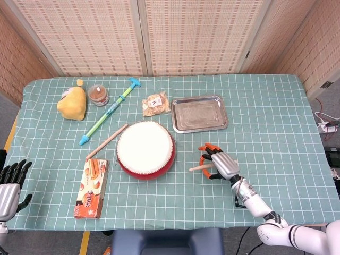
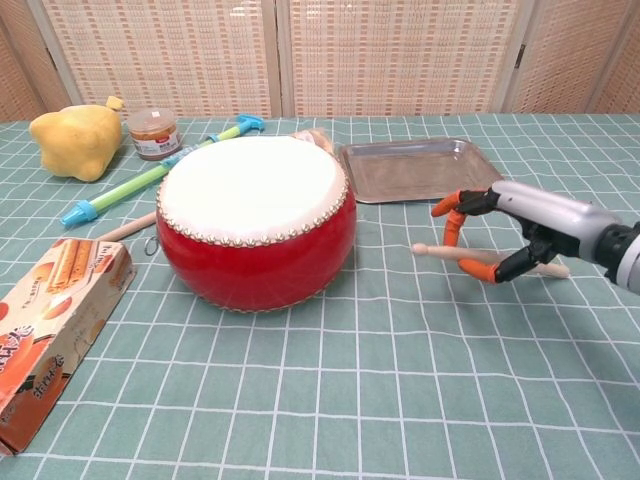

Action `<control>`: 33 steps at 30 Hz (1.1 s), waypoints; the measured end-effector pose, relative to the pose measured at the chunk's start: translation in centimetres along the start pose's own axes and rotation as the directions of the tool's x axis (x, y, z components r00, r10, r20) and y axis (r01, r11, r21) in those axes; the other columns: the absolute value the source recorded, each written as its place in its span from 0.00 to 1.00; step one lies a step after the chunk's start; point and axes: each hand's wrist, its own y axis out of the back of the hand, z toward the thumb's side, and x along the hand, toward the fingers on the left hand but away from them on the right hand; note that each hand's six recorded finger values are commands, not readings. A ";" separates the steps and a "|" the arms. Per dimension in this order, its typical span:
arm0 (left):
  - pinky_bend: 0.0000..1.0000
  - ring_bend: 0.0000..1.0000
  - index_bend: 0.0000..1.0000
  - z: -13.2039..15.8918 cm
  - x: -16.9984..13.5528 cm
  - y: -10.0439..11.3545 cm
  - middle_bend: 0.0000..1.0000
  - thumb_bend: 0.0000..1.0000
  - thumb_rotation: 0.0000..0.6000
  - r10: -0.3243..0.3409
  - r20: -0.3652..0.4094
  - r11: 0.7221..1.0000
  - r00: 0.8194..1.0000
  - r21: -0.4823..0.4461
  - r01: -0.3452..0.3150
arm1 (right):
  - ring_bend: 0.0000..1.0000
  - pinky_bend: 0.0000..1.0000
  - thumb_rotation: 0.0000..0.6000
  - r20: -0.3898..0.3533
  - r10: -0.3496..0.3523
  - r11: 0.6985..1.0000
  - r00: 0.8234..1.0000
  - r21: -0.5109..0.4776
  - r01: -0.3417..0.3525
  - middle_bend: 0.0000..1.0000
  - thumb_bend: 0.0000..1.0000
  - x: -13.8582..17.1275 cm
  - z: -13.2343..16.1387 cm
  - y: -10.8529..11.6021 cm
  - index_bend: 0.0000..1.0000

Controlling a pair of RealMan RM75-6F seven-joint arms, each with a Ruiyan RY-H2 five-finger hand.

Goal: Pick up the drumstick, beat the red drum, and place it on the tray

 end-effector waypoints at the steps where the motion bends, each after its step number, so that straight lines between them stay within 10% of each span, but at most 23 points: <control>1: 0.00 0.00 0.00 0.0 0.0 0.1 0.00 0.24 1.00 0.002 0.001 1.000 1.000 0.000 -0.002 | 0.07 0.12 1.00 -0.012 -0.013 0.998 1.000 -0.066 0.012 0.17 0.48 0.2 0.2 0.5 0.59; 6: 0.00 0.00 0.00 0.2 -0.1 0.3 0.00 0.24 1.00 0.004 0.007 1.000 1.000 0.003 -0.004 | 0.09 0.13 1.00 -0.068 -0.062 0.936 0.996 -0.351 0.035 0.18 0.48 0.9 0.6 2.5 0.59; 19: 0.00 0.00 0.00 0.4 -0.1 0.5 0.00 0.24 1.00 -0.002 0.011 1.000 1.000 0.011 0.002 | 0.12 0.16 1.00 -0.176 -0.115 0.511 0.978 -0.854 -0.094 0.19 0.48 0.8 -0.9 4.8 0.55; 33: 0.00 0.00 0.00 0.3 -0.1 0.2 0.00 0.24 1.00 -0.007 0.010 1.000 1.000 0.005 0.007 | 0.19 0.23 1.00 -0.201 -0.059 0.319 0.978 -0.932 -0.173 0.23 0.53 -1.6 -2.3 2.4 0.44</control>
